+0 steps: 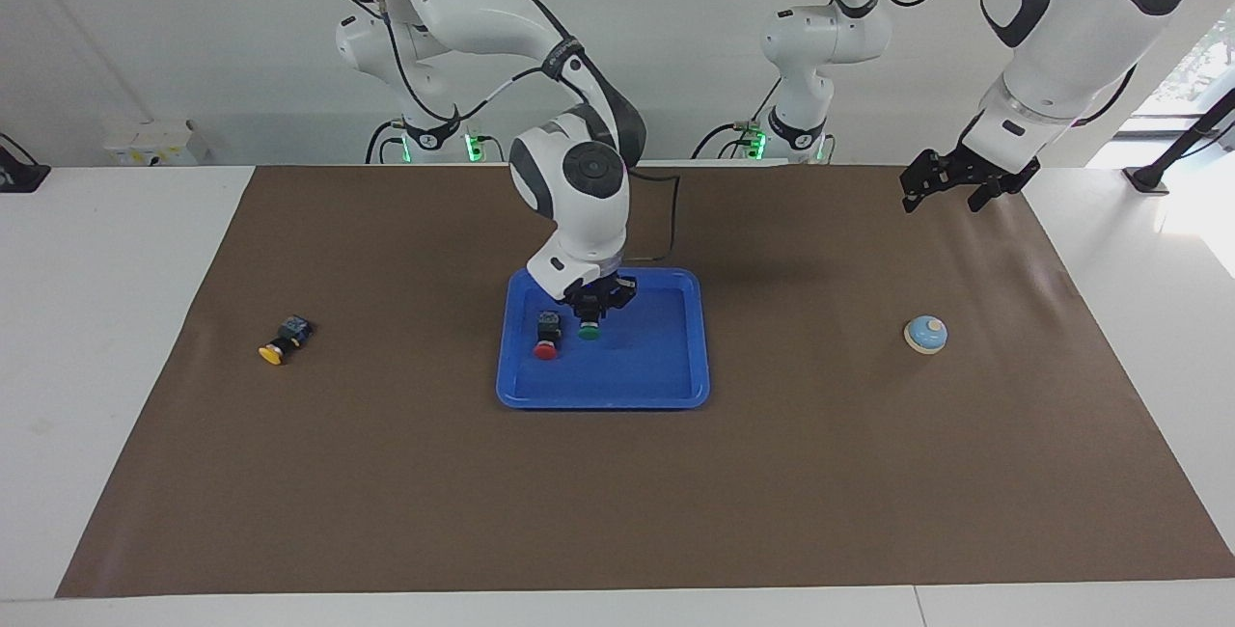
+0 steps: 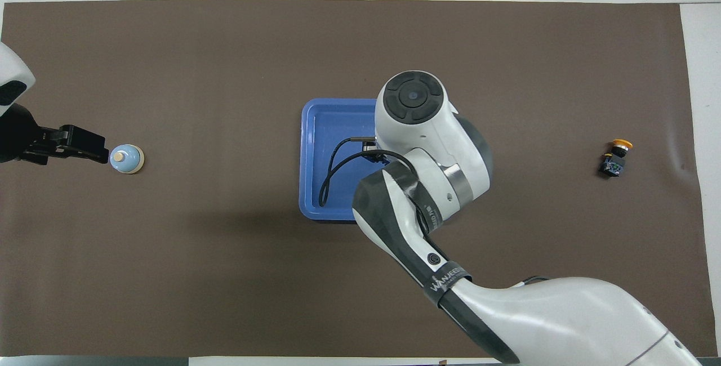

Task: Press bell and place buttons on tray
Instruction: 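Place the green button in the tray beside the red one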

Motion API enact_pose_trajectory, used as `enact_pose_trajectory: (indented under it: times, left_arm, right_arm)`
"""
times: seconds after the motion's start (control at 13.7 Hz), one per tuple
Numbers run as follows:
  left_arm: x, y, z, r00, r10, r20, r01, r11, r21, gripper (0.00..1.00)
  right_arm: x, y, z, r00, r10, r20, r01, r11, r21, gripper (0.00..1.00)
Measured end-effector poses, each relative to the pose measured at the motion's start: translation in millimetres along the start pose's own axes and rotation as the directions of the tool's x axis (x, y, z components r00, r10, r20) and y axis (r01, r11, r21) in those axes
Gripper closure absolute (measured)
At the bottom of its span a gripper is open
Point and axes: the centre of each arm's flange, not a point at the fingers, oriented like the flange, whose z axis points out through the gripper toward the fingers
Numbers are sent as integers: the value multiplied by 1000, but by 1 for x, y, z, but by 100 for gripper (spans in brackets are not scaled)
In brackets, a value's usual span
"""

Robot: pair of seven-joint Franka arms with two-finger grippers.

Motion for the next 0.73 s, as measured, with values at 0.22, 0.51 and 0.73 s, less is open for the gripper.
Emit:
enact_pose_trajectory:
  times: [0.22, 0.51, 0.73]
  left_arm:
    - [0, 0, 0, 1000, 0, 0, 0, 1000, 0, 0]
    - [0, 0, 0, 1000, 0, 0, 0, 1000, 0, 0]
    - [0, 0, 0, 1000, 0, 0, 0, 1000, 0, 0]
  right_arm:
    - [2, 3, 33, 1000, 5, -7, -5, 1000, 8, 59]
    - [-2, 5, 36, 1000, 28, -5, -28, 1000, 6, 52]
    - [-2, 11, 24, 997, 79, 0, -79, 997, -2, 22]
